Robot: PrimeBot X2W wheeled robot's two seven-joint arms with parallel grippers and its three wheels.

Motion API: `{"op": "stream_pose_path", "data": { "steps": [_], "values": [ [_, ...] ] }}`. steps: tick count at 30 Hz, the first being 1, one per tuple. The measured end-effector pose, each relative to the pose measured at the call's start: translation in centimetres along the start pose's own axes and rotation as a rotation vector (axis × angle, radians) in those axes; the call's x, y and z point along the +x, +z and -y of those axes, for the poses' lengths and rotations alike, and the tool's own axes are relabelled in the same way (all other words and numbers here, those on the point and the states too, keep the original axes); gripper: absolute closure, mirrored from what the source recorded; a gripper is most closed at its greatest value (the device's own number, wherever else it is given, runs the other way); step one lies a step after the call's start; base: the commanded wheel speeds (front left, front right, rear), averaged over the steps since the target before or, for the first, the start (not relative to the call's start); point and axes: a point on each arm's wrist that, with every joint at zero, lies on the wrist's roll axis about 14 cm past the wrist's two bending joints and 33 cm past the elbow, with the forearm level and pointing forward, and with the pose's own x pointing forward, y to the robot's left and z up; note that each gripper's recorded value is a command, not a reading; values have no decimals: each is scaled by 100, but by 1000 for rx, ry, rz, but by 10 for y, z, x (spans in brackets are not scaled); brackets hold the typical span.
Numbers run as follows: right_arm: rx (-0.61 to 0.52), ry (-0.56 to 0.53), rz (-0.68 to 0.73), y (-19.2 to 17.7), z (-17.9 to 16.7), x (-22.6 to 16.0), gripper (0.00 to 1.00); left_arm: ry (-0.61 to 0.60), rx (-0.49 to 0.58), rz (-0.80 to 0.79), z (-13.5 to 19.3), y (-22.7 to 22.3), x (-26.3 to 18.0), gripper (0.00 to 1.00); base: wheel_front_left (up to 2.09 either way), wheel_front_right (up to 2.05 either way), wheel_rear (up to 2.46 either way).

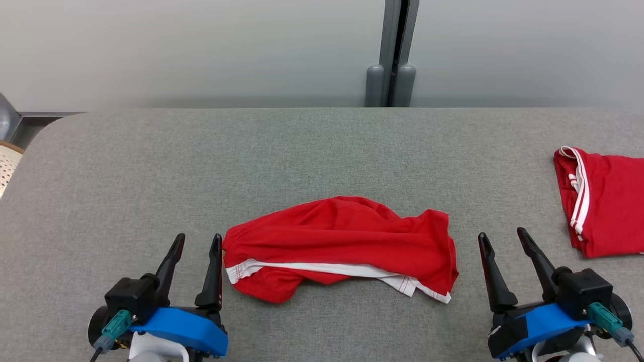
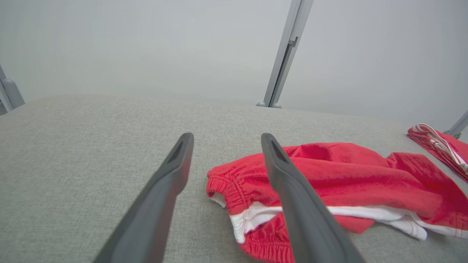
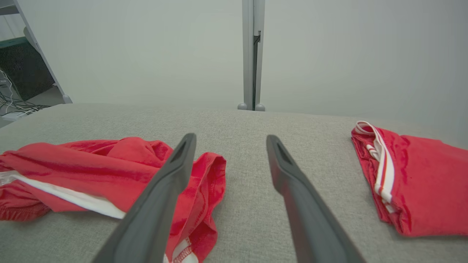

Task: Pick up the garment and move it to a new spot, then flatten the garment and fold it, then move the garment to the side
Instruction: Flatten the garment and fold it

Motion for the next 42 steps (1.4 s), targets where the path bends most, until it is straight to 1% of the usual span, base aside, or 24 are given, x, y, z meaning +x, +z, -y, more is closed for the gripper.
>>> {"op": "stream_pose_path", "data": {
  "steps": [6,10,19,39,42],
  "values": [
    [-3,17,2,3,-6,-4,0,43,4,101,-9,26,-8,0,0,0,0],
    [-6,16,10,6,-7,-9,0,74,35,110,-19,25,-20,0,0,0,0],
    [-6,1,14,10,-3,-20,0,119,48,126,-35,26,-38,0,0,0,0],
    [11,-26,-5,4,5,-26,0,99,54,88,-32,11,-39,0,0,0,0],
    [11,-26,-10,2,5,-26,0,74,44,54,-25,0,-38,0,0,0,0]
  ]
}}
